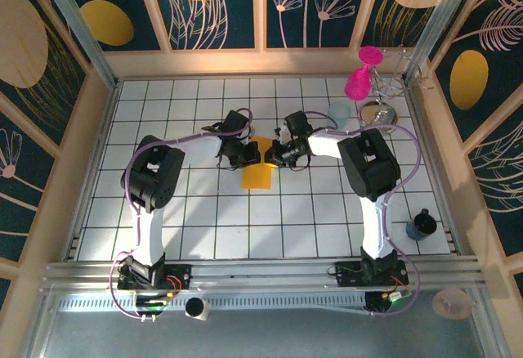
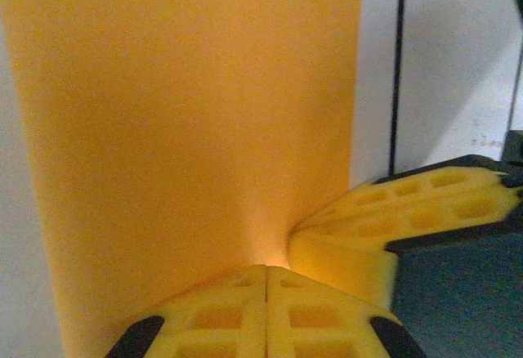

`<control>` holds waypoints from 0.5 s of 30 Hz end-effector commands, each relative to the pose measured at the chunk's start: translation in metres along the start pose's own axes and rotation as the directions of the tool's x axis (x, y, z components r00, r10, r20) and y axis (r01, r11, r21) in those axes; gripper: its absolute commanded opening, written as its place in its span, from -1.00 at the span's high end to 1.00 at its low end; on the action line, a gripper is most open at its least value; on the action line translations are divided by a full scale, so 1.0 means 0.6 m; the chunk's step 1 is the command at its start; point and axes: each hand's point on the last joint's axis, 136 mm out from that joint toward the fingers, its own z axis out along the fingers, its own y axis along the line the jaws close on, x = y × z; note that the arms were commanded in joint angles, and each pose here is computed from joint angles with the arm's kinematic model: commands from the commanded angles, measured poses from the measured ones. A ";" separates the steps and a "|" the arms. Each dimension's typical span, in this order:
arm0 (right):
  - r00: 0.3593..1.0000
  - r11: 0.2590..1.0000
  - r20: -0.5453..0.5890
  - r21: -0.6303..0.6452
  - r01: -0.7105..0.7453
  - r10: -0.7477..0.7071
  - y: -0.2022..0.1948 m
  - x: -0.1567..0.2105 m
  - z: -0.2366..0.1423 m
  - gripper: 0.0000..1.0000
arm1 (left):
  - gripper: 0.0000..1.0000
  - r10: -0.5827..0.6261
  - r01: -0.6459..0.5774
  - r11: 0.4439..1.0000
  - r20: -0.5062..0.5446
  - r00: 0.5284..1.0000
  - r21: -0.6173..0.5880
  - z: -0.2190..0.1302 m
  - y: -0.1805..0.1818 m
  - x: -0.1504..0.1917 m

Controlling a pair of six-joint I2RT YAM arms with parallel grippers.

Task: Fold a paper plane with a square sheet of paper (pick it up from the middle)
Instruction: First fold in half a square sheet of paper at the center of the table.

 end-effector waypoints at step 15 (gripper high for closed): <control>0.974 0.904 -0.128 0.411 -0.122 0.190 -0.216 0.104 0.032 0.96 | 0.83 0.086 -0.097 0.987 -0.096 0.992 -0.124 0.005 0.104 0.028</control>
